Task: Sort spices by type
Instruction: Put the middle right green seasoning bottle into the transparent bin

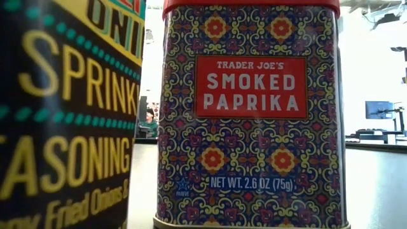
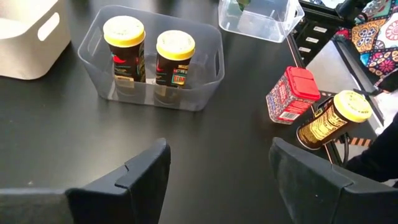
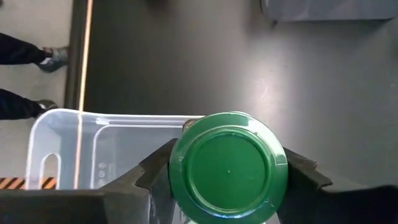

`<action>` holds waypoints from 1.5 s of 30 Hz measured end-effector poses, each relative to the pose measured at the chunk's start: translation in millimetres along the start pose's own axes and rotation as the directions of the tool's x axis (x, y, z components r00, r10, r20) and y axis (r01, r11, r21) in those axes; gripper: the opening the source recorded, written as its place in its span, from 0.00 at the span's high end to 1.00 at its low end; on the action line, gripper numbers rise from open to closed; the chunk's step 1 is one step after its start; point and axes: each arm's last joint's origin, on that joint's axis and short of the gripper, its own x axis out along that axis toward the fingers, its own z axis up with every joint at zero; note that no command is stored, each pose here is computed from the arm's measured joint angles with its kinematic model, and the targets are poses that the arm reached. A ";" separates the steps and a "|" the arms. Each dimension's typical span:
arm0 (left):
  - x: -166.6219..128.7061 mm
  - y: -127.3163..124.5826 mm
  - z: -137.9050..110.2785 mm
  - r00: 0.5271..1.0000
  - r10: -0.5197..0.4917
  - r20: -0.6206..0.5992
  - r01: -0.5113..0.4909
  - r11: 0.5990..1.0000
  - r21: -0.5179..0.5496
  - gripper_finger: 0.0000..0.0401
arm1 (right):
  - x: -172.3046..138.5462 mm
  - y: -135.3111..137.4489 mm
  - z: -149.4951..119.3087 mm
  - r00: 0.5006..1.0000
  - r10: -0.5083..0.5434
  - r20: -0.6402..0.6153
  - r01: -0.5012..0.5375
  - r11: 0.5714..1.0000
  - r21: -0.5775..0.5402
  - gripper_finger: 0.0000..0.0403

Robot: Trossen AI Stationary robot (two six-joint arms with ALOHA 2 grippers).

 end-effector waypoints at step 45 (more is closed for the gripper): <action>0.0 0.4 0.2 1.000 0.015 0.007 -0.015 1.000 0.007 0.35 | 36.8 1.9 -19.3 1.000 0.017 -0.017 -0.017 1.000 0.013 0.44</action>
